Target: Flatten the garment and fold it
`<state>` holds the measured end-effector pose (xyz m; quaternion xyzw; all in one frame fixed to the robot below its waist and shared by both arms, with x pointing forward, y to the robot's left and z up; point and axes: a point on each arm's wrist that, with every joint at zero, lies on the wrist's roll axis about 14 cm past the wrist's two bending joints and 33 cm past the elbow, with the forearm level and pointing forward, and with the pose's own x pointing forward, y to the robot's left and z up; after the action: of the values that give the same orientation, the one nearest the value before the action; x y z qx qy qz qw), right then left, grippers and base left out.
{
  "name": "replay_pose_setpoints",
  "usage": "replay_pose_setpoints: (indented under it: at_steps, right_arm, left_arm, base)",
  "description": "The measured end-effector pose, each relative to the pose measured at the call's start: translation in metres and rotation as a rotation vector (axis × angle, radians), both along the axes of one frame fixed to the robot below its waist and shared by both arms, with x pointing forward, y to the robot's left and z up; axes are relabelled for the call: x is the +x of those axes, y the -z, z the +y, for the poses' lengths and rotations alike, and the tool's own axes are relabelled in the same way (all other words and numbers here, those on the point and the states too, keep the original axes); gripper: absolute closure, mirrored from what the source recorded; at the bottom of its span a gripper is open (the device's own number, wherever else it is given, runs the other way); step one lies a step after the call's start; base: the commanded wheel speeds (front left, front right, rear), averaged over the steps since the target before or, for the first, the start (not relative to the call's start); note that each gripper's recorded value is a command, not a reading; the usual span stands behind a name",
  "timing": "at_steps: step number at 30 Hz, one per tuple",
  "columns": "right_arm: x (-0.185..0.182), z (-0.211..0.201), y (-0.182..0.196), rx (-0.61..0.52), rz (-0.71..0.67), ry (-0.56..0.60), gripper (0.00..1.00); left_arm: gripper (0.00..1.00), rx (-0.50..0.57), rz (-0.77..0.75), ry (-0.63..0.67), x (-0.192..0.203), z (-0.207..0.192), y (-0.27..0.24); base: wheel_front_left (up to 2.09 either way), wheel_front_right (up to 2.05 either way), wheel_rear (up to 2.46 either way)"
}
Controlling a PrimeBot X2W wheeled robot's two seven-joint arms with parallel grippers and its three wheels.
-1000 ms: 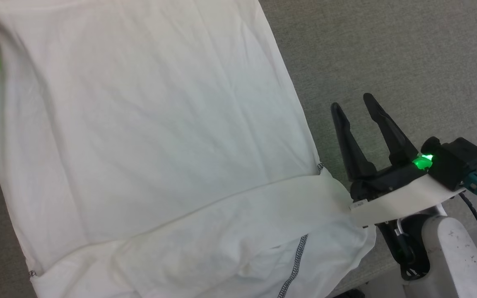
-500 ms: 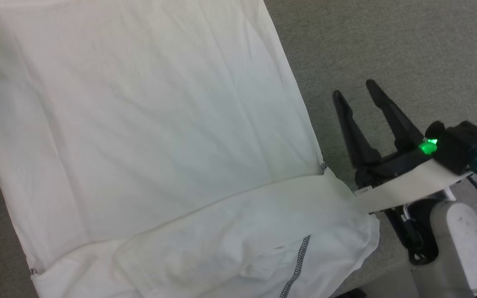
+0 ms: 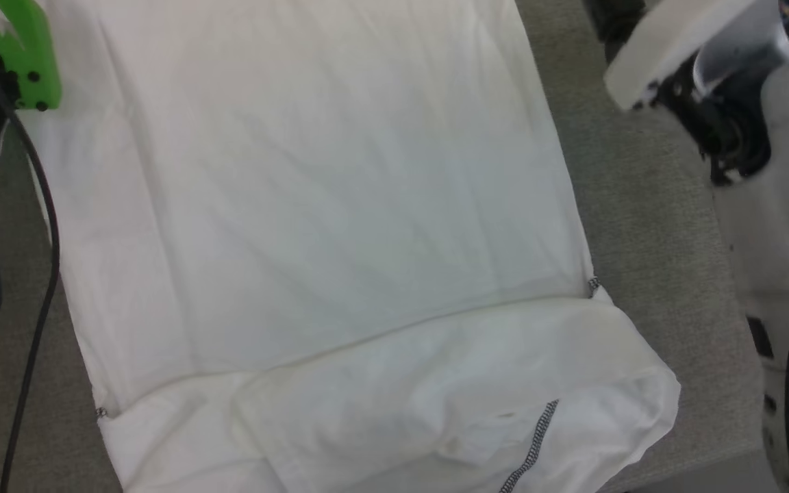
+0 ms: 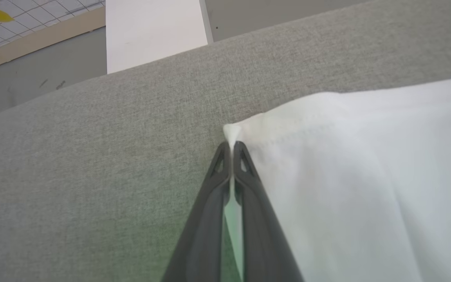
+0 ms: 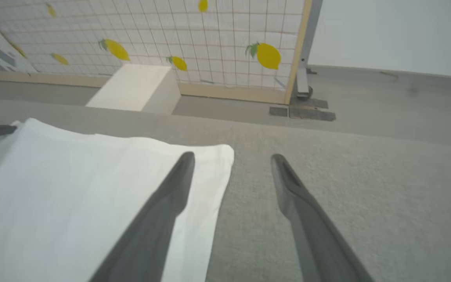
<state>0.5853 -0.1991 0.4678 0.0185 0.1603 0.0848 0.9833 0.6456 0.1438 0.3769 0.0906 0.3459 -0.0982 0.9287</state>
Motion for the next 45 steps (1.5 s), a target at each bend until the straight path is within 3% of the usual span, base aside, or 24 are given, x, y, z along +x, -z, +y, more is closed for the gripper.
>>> replay_pose_setpoints:
  at_steps: [7, 20, 21, 22, 24, 25, 30, 34, 45]
  right_arm:
    - [0.050, -0.005, 0.033, -0.031, 0.222, 0.049, 0.00]
    - [0.066, 0.033, 0.108, -0.071, 0.560, 0.004, 0.00]
    - [0.066, 0.035, 0.110, -0.084, 0.583, -0.005, 0.05]
    - [0.066, 0.035, 0.111, -0.097, 0.606, -0.010, 0.52]
    - [0.066, 0.035, 0.111, -0.121, 0.632, -0.014, 0.80]
    - [0.065, 0.034, 0.111, -0.130, 0.641, -0.014, 1.00]
    - [0.068, 0.031, 0.105, -0.155, 0.595, -0.010, 1.00]
    - [0.077, 0.022, 0.092, -0.164, 0.472, 0.011, 1.00]
    - [0.115, -0.004, 0.011, -0.200, 0.062, 0.076, 1.00]
  left_arm:
    - [1.00, -0.011, -0.023, 0.017, 0.003, 0.001, 0.002]
    - [1.00, -0.024, -0.026, 0.018, 0.001, 0.017, 0.015]
    - [1.00, -0.025, -0.026, 0.017, 0.001, 0.018, 0.017]
    - [1.00, -0.026, -0.028, 0.016, 0.001, 0.018, 0.017]
    - [1.00, -0.027, -0.029, 0.016, 0.001, 0.018, 0.018]
    - [1.00, -0.028, -0.029, 0.016, 0.002, 0.018, 0.018]
    - [1.00, -0.038, -0.064, 0.017, 0.007, 0.016, 0.015]
    - [1.00, -0.037, -0.145, 0.026, 0.016, 0.015, 0.006]
    - [1.00, -0.068, -0.543, -0.031, 0.064, 0.014, -0.080]
  base:
    - [0.00, 0.00, 0.00]
    - [0.00, 0.00, 0.00]
    - [0.00, 0.00, 0.00]
    - [0.00, 0.00, 0.00]
    - [0.00, 0.00, 0.00]
    - [0.00, 0.00, 0.00]
    - [0.00, 0.00, 0.00]
    - [0.00, 0.00, 0.00]
    - [0.00, 0.00, 0.00]
